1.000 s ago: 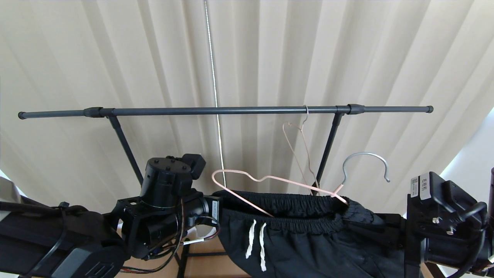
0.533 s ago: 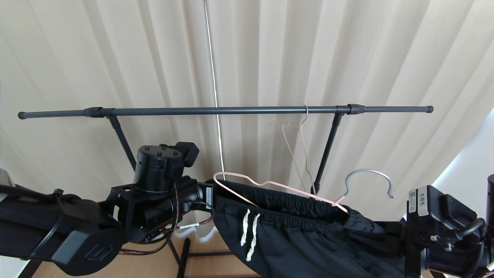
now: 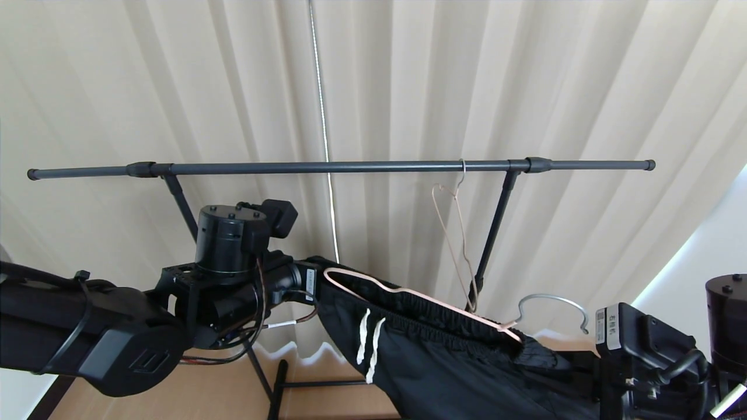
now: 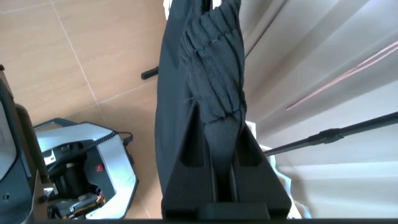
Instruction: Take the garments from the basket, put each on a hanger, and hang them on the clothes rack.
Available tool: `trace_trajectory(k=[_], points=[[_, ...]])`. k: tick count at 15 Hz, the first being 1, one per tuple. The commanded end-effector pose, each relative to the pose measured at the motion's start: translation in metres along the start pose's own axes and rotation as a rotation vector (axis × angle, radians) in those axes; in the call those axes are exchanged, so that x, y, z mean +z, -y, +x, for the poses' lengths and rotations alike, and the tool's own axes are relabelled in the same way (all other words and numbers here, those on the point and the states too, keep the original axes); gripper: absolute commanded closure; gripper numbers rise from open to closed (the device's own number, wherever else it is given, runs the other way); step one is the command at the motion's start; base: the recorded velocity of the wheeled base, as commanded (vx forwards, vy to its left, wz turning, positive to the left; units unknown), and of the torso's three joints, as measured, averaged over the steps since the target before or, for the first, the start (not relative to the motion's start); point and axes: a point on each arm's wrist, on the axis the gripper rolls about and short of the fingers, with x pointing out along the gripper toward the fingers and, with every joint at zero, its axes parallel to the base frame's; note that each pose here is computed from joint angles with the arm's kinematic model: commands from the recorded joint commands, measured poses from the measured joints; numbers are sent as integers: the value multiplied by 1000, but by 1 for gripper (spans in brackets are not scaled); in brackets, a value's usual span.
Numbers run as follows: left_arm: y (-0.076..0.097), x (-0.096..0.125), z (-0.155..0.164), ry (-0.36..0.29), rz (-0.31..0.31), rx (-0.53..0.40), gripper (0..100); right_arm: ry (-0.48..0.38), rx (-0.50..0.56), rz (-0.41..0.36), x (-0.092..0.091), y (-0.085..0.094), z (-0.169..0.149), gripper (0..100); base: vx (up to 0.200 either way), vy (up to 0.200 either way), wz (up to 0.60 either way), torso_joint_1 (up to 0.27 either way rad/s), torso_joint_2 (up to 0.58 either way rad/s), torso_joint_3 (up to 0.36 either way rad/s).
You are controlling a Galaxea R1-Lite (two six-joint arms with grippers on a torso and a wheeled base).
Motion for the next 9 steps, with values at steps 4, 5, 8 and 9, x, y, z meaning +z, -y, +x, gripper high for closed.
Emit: trace_trajectory(k=[4, 5, 8, 9], points=[[1, 6, -3, 24, 73, -1, 100, -136, 34, 15, -17, 1, 28, 100, 0, 0, 0, 0, 0, 0], [1, 7, -5, 30, 95, -1, 100, -155, 34, 20, -20, 2, 31, 100, 0, 0, 0, 0, 0, 0], [2, 13, -11, 52, 191, 0, 100, -175, 39, 31, -22, 4, 39, 100, 0, 0, 0, 0, 0, 0], [4, 15, -13, 61, 215, 5, 100, -180, 29, 31, -21, 5, 40, 100, 0, 0, 0, 0, 0, 0]])
